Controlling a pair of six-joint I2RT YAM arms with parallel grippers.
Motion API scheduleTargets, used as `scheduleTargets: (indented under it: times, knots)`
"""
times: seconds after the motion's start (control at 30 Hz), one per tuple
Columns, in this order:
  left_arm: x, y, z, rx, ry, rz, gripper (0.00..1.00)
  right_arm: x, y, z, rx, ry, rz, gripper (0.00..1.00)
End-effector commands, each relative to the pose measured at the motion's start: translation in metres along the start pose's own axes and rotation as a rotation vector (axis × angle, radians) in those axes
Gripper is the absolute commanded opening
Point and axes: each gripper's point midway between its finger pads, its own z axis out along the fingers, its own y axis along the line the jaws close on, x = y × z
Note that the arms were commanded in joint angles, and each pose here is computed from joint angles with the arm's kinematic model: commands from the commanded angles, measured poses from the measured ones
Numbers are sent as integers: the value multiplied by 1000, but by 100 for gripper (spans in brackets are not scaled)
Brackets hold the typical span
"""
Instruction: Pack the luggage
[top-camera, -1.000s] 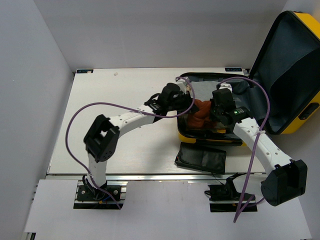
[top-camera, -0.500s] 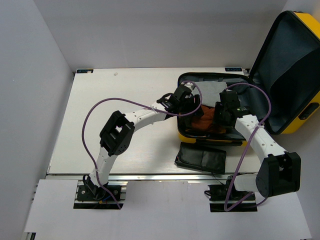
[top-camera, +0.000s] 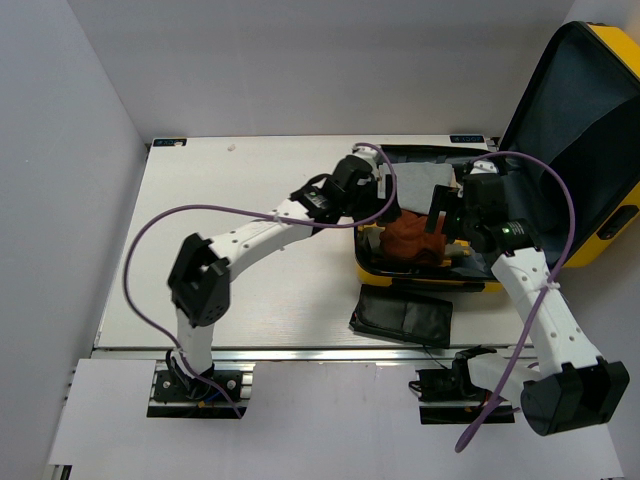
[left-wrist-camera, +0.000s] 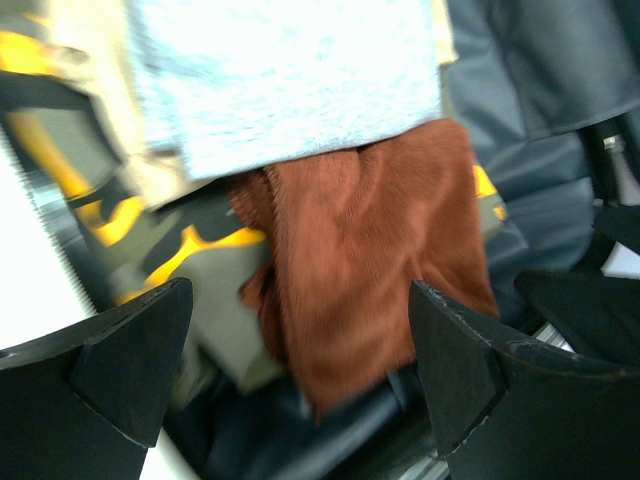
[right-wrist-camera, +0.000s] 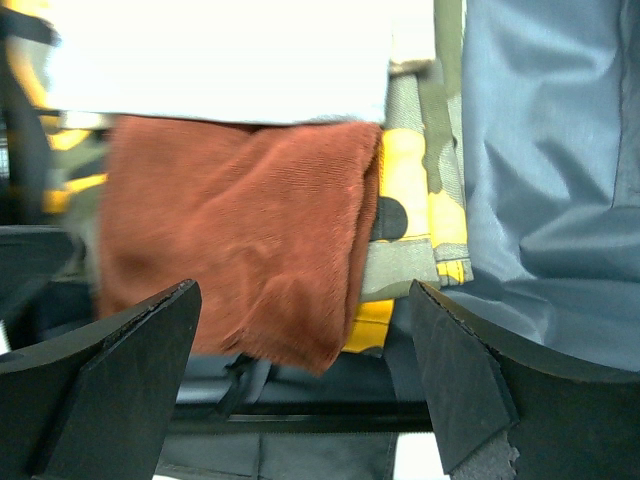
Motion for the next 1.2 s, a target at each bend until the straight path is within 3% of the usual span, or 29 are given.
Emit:
scheduleTargets:
  times: [0.0, 0.17, 0.23, 0.47, 0.67, 0.8, 0.93, 1.17]
  knots:
    - [-32, 1, -72, -42, -91, 40, 98, -18, 14, -24, -102, -74, -33, 89]
    - [33, 35, -94, -78, 31, 32, 98, -5, 58, -9, -350, -37, -149, 89]
    - [51, 40, -100, -74, 64, 13, 98, 5, 61, 3, -367, -7, -211, 89]
    - [103, 69, -110, -154, 198, -46, 98, 43, 19, 48, -82, 178, -256, 89]
    - [109, 74, -111, -162, 204, -36, 98, 50, 26, 46, -105, 191, -278, 89]
    - [118, 63, -105, -83, 241, -27, 98, 41, 34, 37, -141, 151, -294, 89]
    - [132, 43, -98, 58, 276, 5, 98, 14, 45, 14, -190, 23, -274, 89]
    - [198, 27, -71, 160, 433, 13, 98, -38, 36, -24, -132, -210, -56, 89]
